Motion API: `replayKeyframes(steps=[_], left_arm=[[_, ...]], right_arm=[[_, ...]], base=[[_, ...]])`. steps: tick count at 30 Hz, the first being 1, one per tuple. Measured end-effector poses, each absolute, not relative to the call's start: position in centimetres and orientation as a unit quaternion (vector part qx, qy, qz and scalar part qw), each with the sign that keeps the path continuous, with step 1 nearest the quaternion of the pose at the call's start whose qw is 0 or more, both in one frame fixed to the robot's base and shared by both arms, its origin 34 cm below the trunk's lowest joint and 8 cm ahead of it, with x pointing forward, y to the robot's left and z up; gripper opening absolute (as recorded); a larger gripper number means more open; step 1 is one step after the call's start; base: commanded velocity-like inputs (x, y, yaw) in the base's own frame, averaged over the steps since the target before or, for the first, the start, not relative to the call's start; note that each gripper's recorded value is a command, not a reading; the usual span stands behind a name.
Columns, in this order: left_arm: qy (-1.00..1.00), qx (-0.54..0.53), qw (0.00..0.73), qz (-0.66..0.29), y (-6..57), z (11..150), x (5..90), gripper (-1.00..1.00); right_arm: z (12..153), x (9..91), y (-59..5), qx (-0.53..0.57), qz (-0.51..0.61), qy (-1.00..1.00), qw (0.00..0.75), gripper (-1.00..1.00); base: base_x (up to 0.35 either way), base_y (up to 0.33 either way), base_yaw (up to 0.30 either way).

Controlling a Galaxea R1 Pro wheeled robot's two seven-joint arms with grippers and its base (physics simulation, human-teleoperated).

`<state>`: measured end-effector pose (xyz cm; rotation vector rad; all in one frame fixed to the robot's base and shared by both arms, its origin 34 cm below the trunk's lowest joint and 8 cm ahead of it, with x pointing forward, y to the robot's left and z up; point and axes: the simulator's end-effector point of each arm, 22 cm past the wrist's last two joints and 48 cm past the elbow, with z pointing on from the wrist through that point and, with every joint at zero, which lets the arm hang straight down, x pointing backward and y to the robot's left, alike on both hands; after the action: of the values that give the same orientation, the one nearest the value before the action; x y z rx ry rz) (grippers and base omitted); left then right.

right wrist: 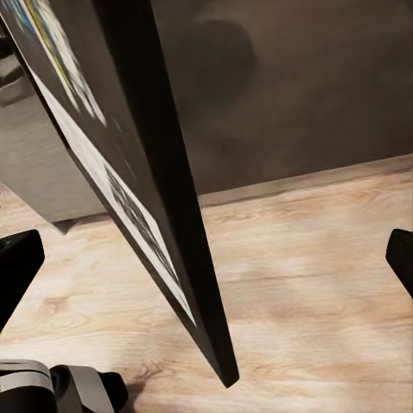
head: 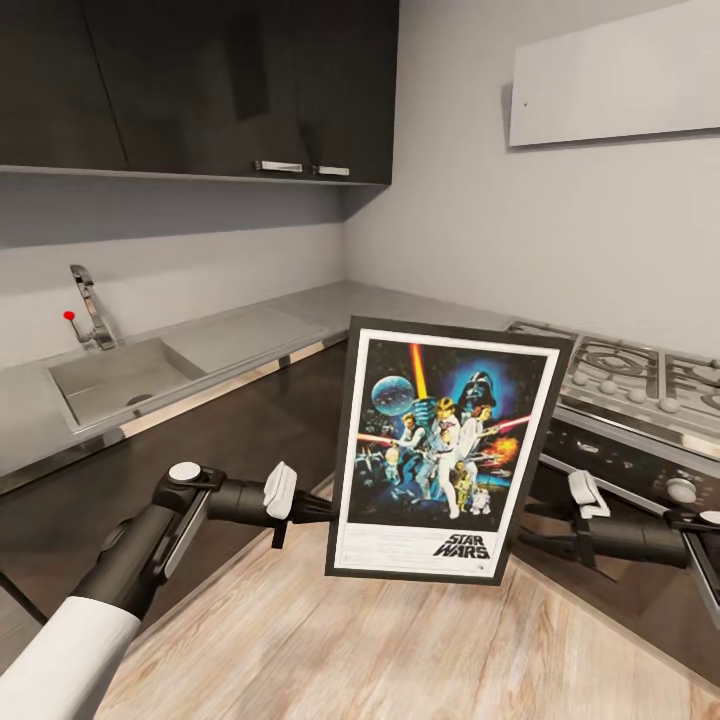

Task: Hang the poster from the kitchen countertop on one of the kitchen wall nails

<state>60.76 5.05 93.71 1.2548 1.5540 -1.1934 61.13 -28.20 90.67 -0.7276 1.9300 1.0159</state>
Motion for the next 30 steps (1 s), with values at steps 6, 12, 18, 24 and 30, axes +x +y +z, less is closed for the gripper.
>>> replayKeyframes(steps=[6, 12, 18, 24, 30], left_arm=[[0.613, 0.495, 0.397, -0.471, 5.0, 93.8, 60.7, -1.00], [0.612, 0.496, 0.398, -0.471, 5.0, 93.9, 60.8, -1.00], [0.611, 0.495, 0.399, -0.471, 5.1, 93.9, 60.8, -1.00], [0.611, 0.495, 0.399, -0.471, 5.1, 94.0, 60.8, -1.00], [0.611, 0.495, 0.399, -0.471, 5.1, 94.0, 60.8, -1.00]], right_arm=[[90.1, 60.7, -27.1, -0.301, 0.408, 0.765, 0.396, 1.00], [89.4, 60.3, -26.2, -0.313, 0.412, 0.765, 0.382, 1.00], [89.0, 60.0, -26.0, -0.335, 0.406, 0.754, 0.392, 1.00], [88.4, 59.9, -26.1, -0.332, 0.410, 0.755, 0.389, 1.00], [88.3, 59.9, -26.2, -0.331, 0.410, 0.755, 0.389, 1.00]], base=[[0.000, 0.000, 0.000], [0.000, 0.000, 0.000], [0.000, 0.000, 0.000], [0.000, 0.000, 0.000], [0.000, 0.000, 0.000]])
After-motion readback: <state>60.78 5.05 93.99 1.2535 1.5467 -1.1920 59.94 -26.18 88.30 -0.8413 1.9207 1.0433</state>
